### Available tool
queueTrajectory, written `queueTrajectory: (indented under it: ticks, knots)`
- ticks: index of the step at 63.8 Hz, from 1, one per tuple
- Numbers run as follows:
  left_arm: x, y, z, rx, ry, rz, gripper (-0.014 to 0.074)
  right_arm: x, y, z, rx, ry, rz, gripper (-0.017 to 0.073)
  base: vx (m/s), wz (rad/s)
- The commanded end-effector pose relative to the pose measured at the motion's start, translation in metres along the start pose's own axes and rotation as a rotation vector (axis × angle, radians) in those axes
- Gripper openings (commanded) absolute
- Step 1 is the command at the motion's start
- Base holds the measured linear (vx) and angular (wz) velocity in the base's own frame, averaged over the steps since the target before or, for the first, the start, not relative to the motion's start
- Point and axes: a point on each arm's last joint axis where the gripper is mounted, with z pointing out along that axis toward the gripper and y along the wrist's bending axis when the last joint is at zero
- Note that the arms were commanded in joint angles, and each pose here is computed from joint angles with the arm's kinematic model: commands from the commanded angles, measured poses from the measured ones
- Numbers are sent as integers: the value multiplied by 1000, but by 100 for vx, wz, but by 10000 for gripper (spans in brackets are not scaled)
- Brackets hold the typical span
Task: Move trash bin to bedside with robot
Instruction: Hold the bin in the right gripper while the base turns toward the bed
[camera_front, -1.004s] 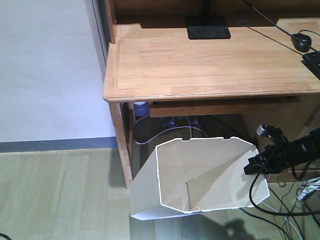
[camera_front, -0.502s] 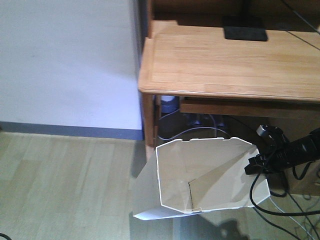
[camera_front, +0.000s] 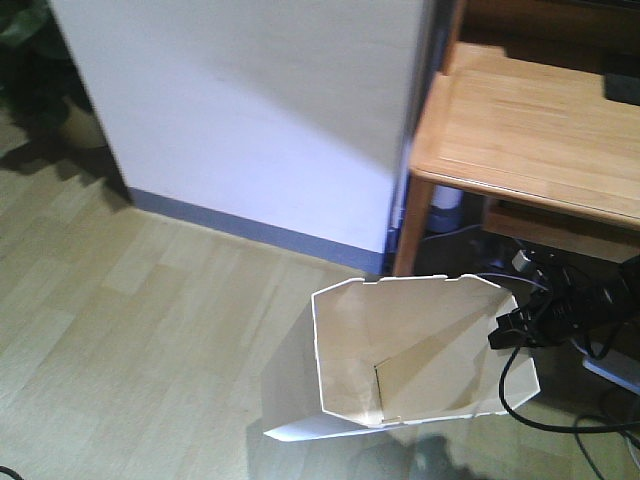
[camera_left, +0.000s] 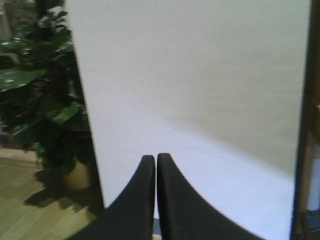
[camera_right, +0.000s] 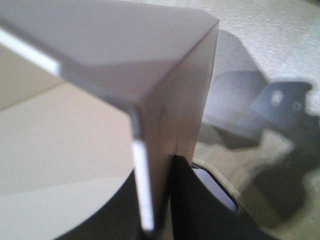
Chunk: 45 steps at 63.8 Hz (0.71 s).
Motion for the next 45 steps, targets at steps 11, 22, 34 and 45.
queueTrajectory:
  ticks: [11, 22, 34, 45]
  knots:
    - [-3, 0, 0, 7, -70, -23, -6, -19, 29, -24, -213, -90, 0, -3, -5, 54]
    - [-3, 0, 0, 7, -70, -23, -6, -19, 29, -24, -213, -90, 0, -3, 0, 51]
    - [-3, 0, 0, 7, -70, -23, -6, -19, 29, -24, -213, -90, 0, -3, 5, 42]
    - [-3, 0, 0, 7, -70, -23, -6, -19, 29, -24, -209, -90, 0, -3, 8, 34]
